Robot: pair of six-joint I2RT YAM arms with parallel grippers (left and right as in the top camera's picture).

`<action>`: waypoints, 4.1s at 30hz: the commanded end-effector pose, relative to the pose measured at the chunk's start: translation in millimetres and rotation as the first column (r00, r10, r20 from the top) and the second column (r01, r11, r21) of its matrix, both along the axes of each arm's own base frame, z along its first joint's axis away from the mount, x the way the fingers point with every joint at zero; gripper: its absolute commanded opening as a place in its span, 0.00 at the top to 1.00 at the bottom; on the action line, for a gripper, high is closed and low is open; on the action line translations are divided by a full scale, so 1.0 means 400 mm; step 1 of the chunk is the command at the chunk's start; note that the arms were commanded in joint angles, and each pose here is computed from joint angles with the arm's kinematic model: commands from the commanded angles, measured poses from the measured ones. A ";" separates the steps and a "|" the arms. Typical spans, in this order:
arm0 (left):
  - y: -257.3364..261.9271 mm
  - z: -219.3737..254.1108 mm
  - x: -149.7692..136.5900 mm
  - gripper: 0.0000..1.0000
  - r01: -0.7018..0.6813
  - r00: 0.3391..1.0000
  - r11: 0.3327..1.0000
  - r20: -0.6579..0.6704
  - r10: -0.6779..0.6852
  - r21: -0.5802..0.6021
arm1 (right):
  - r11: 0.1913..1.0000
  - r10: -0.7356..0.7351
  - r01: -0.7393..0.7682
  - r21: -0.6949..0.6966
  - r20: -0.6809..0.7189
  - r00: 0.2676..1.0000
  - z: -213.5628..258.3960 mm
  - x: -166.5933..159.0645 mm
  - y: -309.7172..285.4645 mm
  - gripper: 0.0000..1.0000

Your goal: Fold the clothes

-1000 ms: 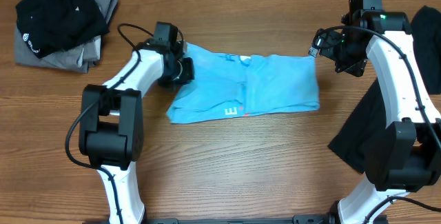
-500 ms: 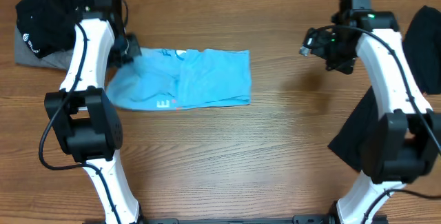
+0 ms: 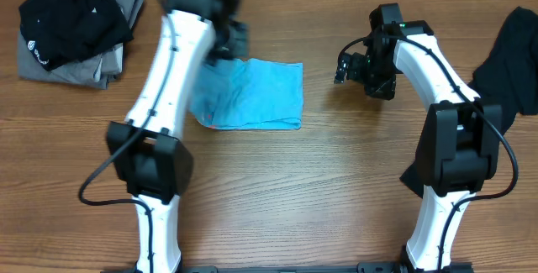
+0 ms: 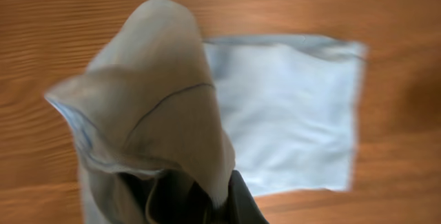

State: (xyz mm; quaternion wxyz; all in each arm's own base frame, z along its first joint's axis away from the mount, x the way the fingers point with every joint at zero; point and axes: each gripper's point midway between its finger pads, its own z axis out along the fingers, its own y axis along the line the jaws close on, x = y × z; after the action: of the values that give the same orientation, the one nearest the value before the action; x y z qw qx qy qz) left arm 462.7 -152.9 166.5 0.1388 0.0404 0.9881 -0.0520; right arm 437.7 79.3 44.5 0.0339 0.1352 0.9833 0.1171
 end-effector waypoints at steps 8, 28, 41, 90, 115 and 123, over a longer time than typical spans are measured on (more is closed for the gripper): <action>-0.218 -0.169 -0.094 0.95 0.132 0.988 0.987 -0.072 -0.138 -0.088 | 1.000 -0.002 0.002 0.022 -0.005 1.000 0.001 -0.003 0.001 0.00; -0.280 0.014 0.010 0.13 0.273 0.950 0.950 0.198 -0.241 -0.154 | 1.000 -0.003 0.003 0.020 -0.021 1.000 0.000 -0.012 -0.001 0.00; -0.007 -0.028 -0.011 0.16 -0.034 0.992 0.966 -0.123 0.003 -0.255 | 1.000 -0.003 0.004 0.022 -0.015 1.000 0.001 -0.009 0.000 0.00; -0.494 -0.234 0.066 0.55 0.180 0.982 0.837 0.043 -0.184 -0.516 | 0.999 -0.001 0.002 0.034 -0.028 1.000 0.001 -0.016 0.005 0.00; -0.137 -0.044 -0.166 0.02 0.080 0.933 0.984 -0.334 -0.130 -0.160 | 0.999 0.002 -0.002 0.034 0.005 1.000 0.003 0.003 0.005 0.00; -0.170 -0.155 -0.165 0.02 0.015 0.944 1.000 -0.328 -0.020 -0.018 | 0.999 0.002 -0.002 0.032 -0.014 1.000 0.002 -0.008 0.005 0.00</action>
State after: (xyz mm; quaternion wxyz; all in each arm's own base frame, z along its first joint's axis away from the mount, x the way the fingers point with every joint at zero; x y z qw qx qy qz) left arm 394.8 -231.0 122.0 -0.0255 0.0724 0.9917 -0.1035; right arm 436.2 79.1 43.7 0.0271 0.1397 0.9813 0.1299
